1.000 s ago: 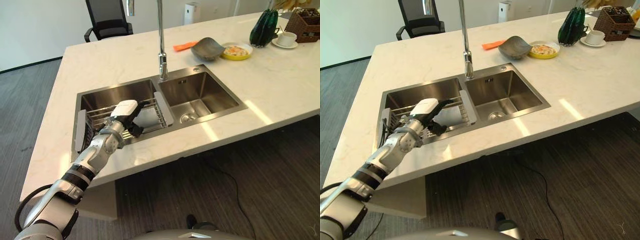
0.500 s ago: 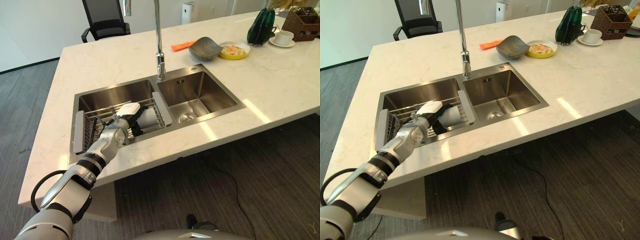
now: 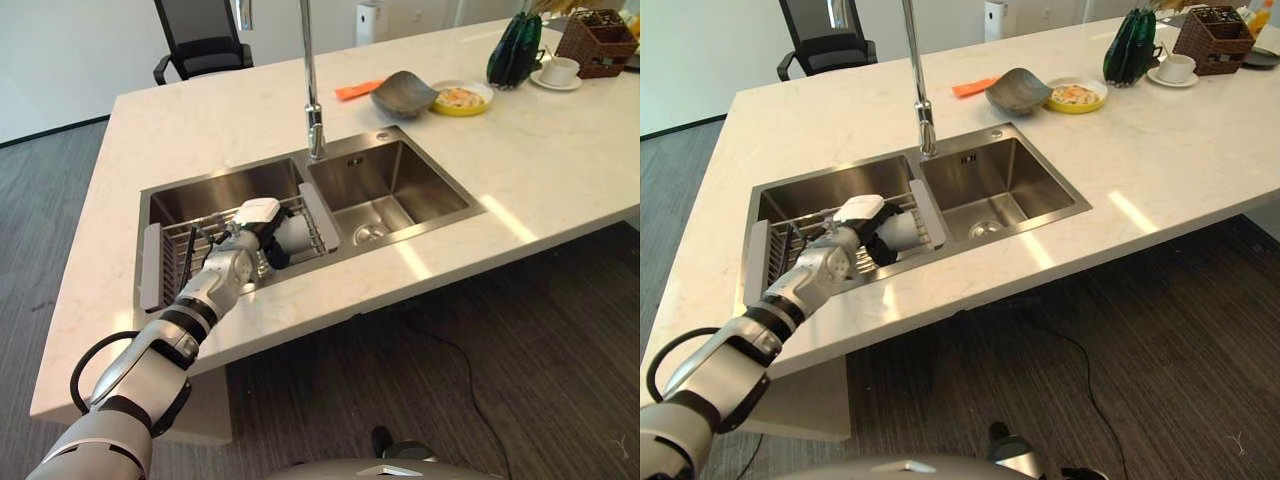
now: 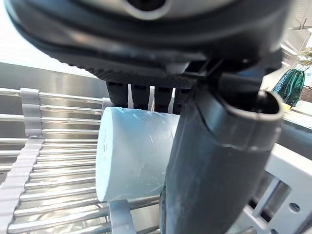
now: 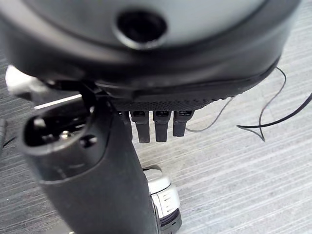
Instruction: Place the dishes in the dishwasher.
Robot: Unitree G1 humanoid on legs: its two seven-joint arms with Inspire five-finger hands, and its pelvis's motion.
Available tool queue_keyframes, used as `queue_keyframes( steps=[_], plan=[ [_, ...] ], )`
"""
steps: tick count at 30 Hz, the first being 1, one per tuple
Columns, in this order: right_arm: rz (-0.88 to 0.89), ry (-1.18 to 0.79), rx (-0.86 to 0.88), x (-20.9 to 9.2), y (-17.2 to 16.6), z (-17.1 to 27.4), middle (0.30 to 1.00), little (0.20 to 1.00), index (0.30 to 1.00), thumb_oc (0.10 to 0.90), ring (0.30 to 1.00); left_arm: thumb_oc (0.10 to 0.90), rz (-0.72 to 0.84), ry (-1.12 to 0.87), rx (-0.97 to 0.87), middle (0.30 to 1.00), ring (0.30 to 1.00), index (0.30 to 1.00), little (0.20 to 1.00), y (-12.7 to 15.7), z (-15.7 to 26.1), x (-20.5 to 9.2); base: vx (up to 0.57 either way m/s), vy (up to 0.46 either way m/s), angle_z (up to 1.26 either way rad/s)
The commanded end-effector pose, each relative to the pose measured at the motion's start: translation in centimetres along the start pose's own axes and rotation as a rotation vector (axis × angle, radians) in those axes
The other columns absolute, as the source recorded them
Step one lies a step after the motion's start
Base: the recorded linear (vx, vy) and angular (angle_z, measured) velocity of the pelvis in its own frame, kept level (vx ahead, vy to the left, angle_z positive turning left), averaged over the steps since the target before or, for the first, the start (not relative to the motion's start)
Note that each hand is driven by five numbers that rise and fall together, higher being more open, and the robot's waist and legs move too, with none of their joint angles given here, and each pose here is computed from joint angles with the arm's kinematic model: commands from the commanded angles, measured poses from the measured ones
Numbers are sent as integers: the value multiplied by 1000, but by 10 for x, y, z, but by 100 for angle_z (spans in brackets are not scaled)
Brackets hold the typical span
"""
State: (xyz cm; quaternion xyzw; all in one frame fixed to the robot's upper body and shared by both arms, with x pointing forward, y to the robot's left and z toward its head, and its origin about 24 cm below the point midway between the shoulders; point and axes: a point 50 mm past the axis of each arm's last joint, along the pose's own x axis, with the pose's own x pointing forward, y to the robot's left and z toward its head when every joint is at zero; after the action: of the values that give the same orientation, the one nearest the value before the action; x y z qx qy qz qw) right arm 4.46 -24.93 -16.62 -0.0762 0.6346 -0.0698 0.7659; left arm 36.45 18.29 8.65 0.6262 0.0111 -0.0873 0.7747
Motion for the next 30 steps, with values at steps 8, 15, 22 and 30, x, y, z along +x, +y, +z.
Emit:
queue_keyframes(
  steps=[8, 15, 22, 30],
  plan=[
    [-18, 16, -11, -1, 2, -11, 900, 900, 900, 800, 900, 400, 837, -222, -521, 300, 300, 300, 300, 137, 7, -47, 7, 1, -1],
    [-16, 12, 30, -1, 9, -13, 900, 900, 900, 800, 900, 400, 969, -276, -903, 300, 300, 300, 300, 107, -23, -118, 8, 0, 3],
    [9, -36, 28, -1, 14, -3, 900, 900, 900, 800, 900, 400, 1054, -58, -987, 300, 300, 300, 300, 72, -71, -166, 12, -16, 18],
    [-19, -152, 4, -1, 4, 26, 900, 900, 900, 800, 900, 400, 1364, 69, -1145, 300, 300, 300, 300, 61, -101, -213, -28, -82, 40]
  ],
)
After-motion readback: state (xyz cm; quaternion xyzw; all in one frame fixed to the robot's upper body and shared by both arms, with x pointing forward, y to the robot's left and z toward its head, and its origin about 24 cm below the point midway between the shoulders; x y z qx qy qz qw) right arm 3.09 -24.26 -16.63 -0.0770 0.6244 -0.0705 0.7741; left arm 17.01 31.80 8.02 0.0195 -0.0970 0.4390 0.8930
